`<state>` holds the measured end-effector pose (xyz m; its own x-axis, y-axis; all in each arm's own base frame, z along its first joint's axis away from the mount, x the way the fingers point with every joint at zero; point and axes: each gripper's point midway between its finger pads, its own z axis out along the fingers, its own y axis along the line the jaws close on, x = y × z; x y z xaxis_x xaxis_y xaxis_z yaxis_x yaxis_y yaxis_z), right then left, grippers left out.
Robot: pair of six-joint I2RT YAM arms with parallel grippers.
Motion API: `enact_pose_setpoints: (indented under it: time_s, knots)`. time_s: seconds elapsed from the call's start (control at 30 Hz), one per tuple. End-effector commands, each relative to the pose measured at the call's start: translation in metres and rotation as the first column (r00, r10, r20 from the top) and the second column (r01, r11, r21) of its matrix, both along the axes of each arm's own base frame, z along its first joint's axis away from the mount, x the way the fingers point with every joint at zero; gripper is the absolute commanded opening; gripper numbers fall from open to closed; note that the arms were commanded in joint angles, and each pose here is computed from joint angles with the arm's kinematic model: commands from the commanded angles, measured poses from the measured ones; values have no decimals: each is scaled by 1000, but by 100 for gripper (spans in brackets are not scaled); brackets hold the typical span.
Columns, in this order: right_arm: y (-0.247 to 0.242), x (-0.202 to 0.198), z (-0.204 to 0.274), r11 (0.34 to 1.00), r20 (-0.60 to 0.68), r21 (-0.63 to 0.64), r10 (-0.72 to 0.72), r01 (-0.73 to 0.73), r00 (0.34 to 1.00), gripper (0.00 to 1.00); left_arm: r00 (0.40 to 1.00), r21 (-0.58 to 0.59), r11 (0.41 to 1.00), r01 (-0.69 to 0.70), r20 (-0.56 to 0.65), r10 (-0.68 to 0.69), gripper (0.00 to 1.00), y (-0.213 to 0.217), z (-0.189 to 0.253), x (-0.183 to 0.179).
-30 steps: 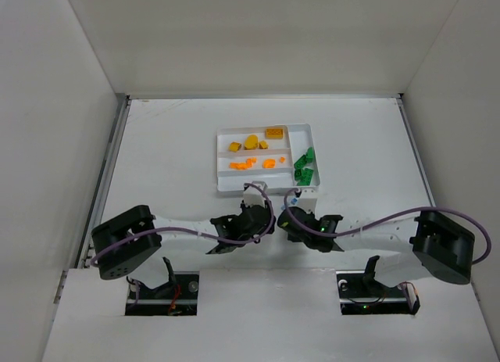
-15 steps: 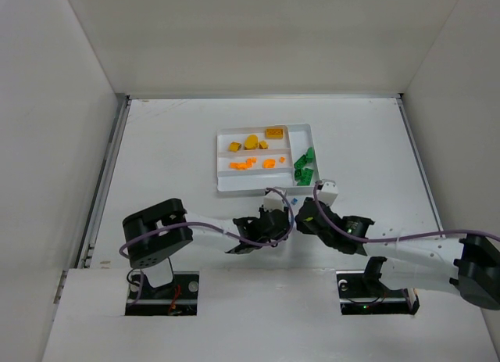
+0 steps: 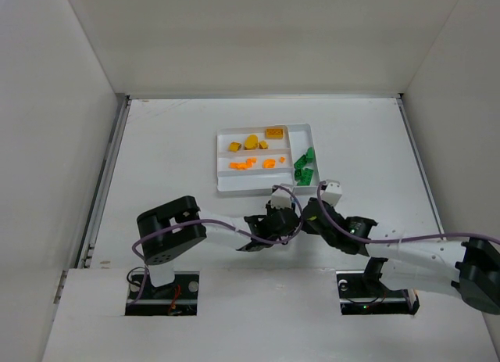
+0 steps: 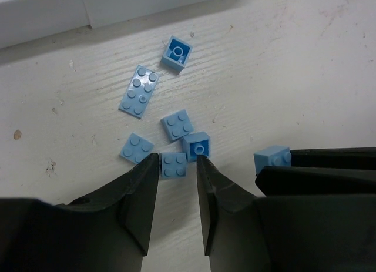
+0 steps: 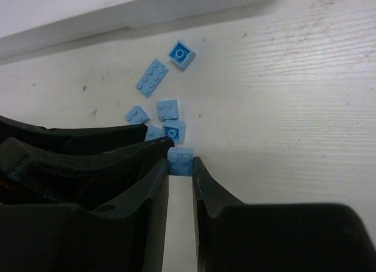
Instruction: Sort the legos into containers by color
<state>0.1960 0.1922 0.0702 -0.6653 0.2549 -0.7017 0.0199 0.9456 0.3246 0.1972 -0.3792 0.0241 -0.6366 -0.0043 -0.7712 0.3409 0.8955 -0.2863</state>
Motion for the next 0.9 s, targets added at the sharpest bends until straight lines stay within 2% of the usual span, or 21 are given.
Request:
enact_pose_setpoints:
  time_s: [0.0, 0.1, 0.43, 0.6, 0.87]
  knots:
    - [2, 5, 6, 1000, 34, 29, 0, -1, 999, 21, 1000, 76, 997, -8, 20, 6, 32, 9, -6, 0]
    - [0, 6, 7, 999, 35, 39, -8, 6, 999, 22, 1000, 84, 996, -3, 23, 1, 33, 12, -6, -1]
    - [1, 9, 9, 999, 47, 49, 3, -6, 999, 22, 999, 113, 993, 36, -7, -36, 15, 26, -14, -9]
    - [7, 16, 18, 998, 65, 62, 14, -18, 998, 22, 999, 63, 997, 40, 22, -42, 14, 31, 8, -12]
    - [33, 61, 50, 993, 140, 105, 45, -60, 989, 22, 999, -63, 998, 0, 49, 3, 14, 50, 46, -5]
